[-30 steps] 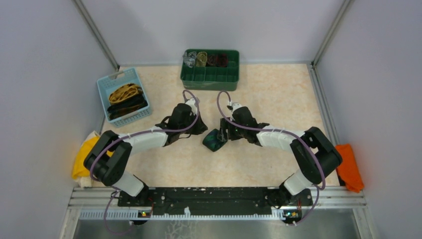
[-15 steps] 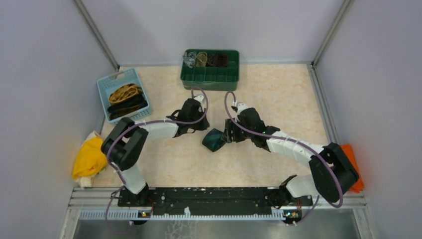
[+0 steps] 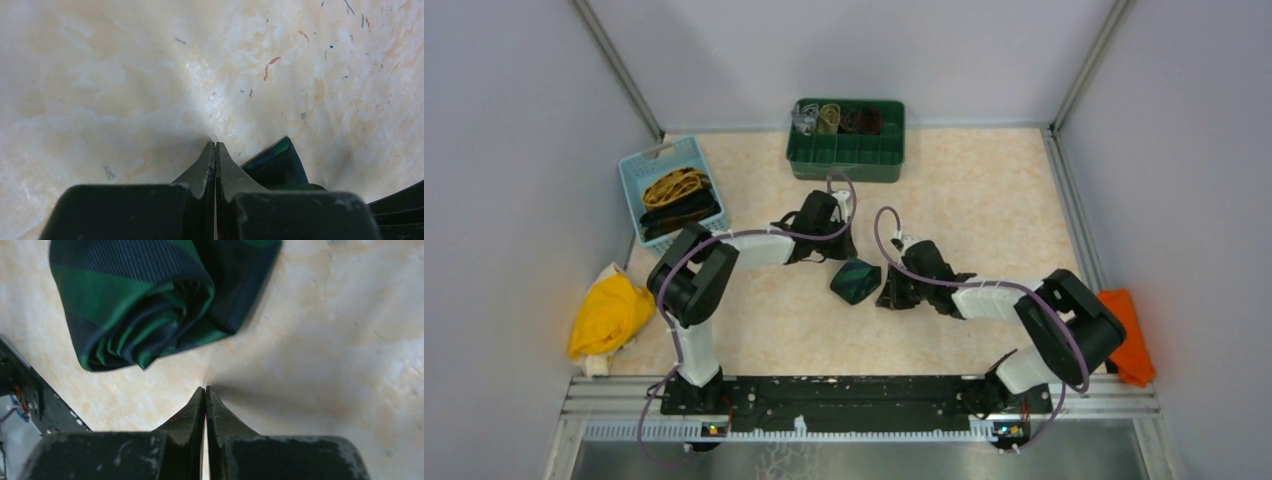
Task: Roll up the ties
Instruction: Roll the tie at the center of the board.
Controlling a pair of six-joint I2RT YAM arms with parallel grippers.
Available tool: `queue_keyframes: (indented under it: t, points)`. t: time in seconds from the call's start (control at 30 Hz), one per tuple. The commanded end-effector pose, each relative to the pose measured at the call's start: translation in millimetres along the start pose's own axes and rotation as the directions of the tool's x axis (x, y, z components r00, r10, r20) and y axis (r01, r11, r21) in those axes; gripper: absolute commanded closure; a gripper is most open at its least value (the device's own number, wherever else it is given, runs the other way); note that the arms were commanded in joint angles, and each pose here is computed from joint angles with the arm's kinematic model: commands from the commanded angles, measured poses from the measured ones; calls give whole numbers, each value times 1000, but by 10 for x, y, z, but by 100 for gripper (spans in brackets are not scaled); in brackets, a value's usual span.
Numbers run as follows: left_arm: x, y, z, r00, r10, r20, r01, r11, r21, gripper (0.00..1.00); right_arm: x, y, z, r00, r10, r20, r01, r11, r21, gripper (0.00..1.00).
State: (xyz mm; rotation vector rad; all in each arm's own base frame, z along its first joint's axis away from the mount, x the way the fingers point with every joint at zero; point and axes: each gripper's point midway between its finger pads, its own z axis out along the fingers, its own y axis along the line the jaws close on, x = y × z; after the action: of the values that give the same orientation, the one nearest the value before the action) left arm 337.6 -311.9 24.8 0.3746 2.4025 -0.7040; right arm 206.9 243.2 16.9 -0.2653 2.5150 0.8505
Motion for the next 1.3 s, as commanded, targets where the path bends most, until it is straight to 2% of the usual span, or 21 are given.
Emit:
queue_keyframes:
  t: [0.0,0.27,0.47,0.6,0.77,0.9,1.03,1.13,1.27]
  points:
    - [40,-98,61,993,100,-57,-96,993,64,100,-82,124,199,998,37,46,-34,997,-72,100]
    - [38,-266,202,969,237,-70,-218,954,205,100,-202,321,479,996,66,53,-56,984,-169,100]
    - [180,-419,302,961,260,-96,-214,915,341,100,-235,427,548,997,64,45,-52,973,-226,100]
    - [-35,-293,373,972,228,-53,-207,943,259,100,-207,423,447,997,52,52,-39,974,-221,100]
    - [-802,-18,302,981,157,114,-163,986,46,100,-251,481,171,997,-2,73,17,979,-205,100]
    - [-1450,47,27,952,140,271,-120,989,-91,100,-387,524,-134,991,-56,123,75,985,-158,100]
    - [-1784,-40,-536,918,78,389,-14,986,-165,100,-632,248,-435,979,-91,184,76,993,90,100]
    - [-1617,-226,-1103,897,62,438,26,981,-191,100,-940,98,-628,959,-132,252,69,967,244,100]
    - [-1097,-452,-1547,905,40,423,43,982,-184,100,-1385,145,-584,952,-156,265,79,957,279,100]
